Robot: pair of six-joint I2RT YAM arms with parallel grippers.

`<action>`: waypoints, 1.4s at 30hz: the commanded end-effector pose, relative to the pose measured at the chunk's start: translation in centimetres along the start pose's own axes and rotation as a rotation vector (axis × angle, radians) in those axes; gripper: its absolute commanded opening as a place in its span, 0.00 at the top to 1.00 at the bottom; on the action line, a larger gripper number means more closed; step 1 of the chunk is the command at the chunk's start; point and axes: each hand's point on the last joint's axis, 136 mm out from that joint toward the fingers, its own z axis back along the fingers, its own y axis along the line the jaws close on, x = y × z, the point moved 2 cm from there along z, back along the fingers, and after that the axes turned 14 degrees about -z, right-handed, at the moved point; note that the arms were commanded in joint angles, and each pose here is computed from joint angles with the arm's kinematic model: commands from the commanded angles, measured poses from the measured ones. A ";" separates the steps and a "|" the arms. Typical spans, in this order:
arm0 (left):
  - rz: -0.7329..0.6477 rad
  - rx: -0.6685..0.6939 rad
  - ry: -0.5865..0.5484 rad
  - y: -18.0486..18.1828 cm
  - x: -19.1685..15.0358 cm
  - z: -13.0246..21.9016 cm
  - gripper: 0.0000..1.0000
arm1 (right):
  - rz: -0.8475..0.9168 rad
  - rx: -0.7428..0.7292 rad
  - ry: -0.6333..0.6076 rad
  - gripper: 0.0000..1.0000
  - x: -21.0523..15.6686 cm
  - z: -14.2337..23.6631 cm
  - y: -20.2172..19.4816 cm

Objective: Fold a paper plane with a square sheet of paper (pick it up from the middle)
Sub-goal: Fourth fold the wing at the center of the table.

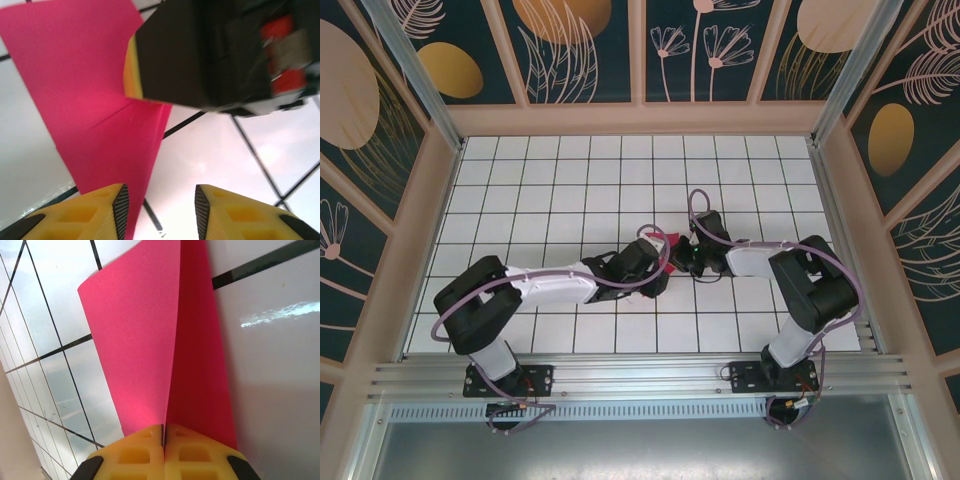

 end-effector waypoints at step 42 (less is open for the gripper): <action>0.014 0.051 0.011 0.9 -1.6 -2.6 1.00 | 0.130 0.021 -0.063 0.63 0.4 3.0 3.3</action>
